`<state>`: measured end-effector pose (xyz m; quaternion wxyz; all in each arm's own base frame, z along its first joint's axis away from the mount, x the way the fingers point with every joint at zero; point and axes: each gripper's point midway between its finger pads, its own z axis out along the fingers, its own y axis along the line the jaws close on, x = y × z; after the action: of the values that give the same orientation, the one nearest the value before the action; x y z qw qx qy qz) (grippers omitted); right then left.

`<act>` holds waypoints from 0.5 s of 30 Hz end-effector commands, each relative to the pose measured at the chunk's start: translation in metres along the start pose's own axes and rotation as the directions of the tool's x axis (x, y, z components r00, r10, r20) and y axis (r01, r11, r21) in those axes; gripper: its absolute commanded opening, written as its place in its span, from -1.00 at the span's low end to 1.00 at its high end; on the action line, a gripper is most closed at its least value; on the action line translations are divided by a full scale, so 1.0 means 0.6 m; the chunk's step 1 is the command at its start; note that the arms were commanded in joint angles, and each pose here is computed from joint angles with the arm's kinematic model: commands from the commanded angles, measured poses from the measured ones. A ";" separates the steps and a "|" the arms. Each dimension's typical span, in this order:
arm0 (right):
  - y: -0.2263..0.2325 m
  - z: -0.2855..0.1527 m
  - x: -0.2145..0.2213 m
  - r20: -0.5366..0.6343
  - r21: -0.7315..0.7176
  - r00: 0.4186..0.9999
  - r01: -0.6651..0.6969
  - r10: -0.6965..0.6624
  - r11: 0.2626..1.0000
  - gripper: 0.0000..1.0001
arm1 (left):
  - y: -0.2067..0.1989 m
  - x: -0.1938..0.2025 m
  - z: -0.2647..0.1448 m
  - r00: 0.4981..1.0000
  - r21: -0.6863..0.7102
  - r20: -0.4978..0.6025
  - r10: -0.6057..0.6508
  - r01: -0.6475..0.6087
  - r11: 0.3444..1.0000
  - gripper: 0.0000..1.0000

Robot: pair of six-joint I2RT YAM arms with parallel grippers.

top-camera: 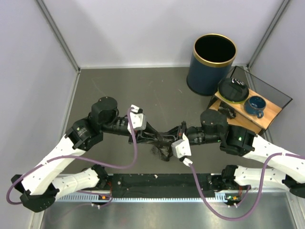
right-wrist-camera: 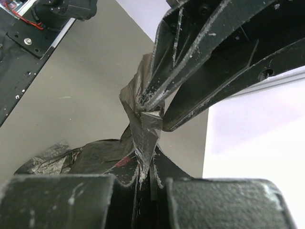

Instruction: Put the trash bags into the trash bin

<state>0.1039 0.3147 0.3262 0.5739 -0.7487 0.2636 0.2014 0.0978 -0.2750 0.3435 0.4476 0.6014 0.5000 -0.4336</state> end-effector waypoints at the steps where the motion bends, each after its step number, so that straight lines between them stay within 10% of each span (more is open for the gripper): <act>1: -0.027 -0.008 -0.038 0.058 0.028 0.997 0.050 -0.051 0.998 -1.00 | -0.002 -0.001 0.006 1.000 0.014 0.010 -0.010 0.010 1.000 -0.38; 10: -0.048 0.004 -0.019 0.008 0.072 1.000 -0.014 0.013 0.997 -0.92 | 0.003 0.022 0.008 0.987 -0.027 -0.020 -0.158 0.158 0.987 -1.00; 15: -0.097 -0.008 0.017 -0.069 0.203 0.971 -0.212 0.230 0.956 0.40 | 0.099 0.020 -0.037 0.917 -0.245 0.179 -0.357 0.393 0.886 -1.00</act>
<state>0.1226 0.3233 0.3222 0.5612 -0.7370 0.3213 0.1968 0.1195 -0.2694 0.3168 0.4163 0.5238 0.5885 -0.4538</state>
